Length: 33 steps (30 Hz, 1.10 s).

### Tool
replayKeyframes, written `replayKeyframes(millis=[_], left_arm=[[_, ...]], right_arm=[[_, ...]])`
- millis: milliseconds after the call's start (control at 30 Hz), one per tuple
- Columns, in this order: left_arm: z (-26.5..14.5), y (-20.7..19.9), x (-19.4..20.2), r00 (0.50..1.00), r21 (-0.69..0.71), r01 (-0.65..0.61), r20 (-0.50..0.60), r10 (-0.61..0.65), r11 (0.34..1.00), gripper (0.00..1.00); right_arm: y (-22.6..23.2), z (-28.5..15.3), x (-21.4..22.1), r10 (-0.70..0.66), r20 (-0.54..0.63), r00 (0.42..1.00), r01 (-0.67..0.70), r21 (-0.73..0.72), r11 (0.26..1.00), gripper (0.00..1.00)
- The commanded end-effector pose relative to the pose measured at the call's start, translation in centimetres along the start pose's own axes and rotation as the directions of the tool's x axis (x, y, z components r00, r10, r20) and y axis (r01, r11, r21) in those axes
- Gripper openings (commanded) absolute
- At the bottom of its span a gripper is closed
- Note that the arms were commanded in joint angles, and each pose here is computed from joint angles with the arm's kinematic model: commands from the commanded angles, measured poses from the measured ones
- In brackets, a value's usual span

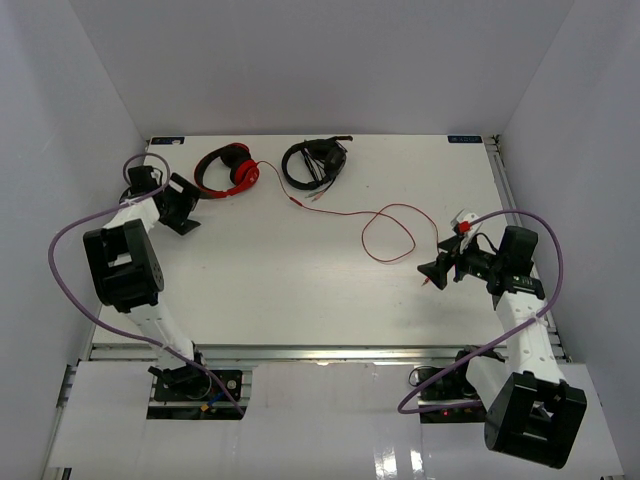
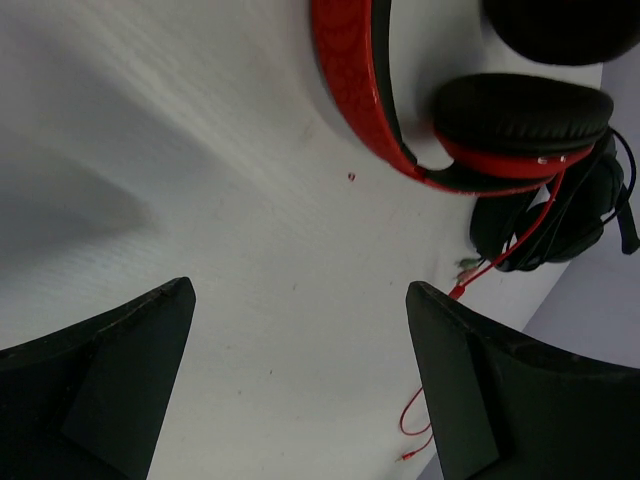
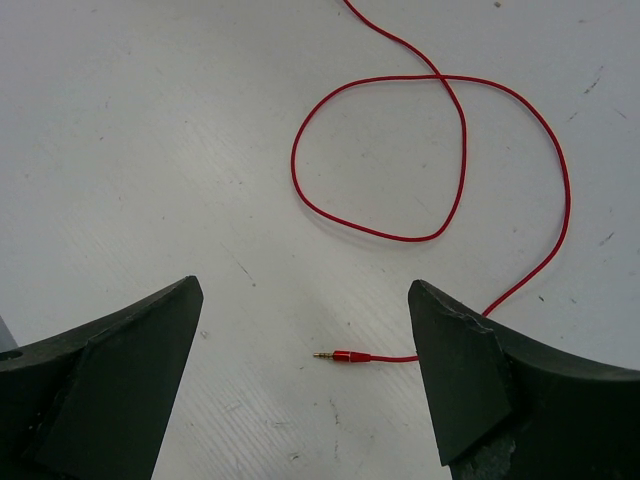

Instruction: Wrap the headphones

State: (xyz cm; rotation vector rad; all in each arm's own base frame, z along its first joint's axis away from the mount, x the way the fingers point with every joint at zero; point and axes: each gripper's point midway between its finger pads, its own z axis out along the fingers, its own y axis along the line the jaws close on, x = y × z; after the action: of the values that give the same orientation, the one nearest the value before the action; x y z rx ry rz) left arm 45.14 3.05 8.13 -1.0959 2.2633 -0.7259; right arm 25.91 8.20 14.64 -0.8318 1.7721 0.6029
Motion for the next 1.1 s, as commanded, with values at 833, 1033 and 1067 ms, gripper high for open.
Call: replayKeyframes(millis=[833,1033,1067], left_arm=[[11.3,-1.7,-9.0,0.908,-0.387,-0.314,0.142,0.393,0.867,0.25],[7.6,-3.4,-8.8,0.879,-0.375,-0.362,0.168,0.446,0.853,0.02],[6.7,-3.8,-8.7,0.872,-0.369,-0.373,0.175,0.458,0.851,0.00]], right_arm=[[-0.6,0.5,0.7,-0.014,-0.033,0.999,0.014,-0.006,1.000,0.90],[-0.3,0.4,1.0,-0.015,-0.042,0.999,0.015,-0.012,1.000,0.90],[-0.2,0.4,1.0,-0.016,-0.042,0.999,0.015,-0.018,1.000,0.90]])
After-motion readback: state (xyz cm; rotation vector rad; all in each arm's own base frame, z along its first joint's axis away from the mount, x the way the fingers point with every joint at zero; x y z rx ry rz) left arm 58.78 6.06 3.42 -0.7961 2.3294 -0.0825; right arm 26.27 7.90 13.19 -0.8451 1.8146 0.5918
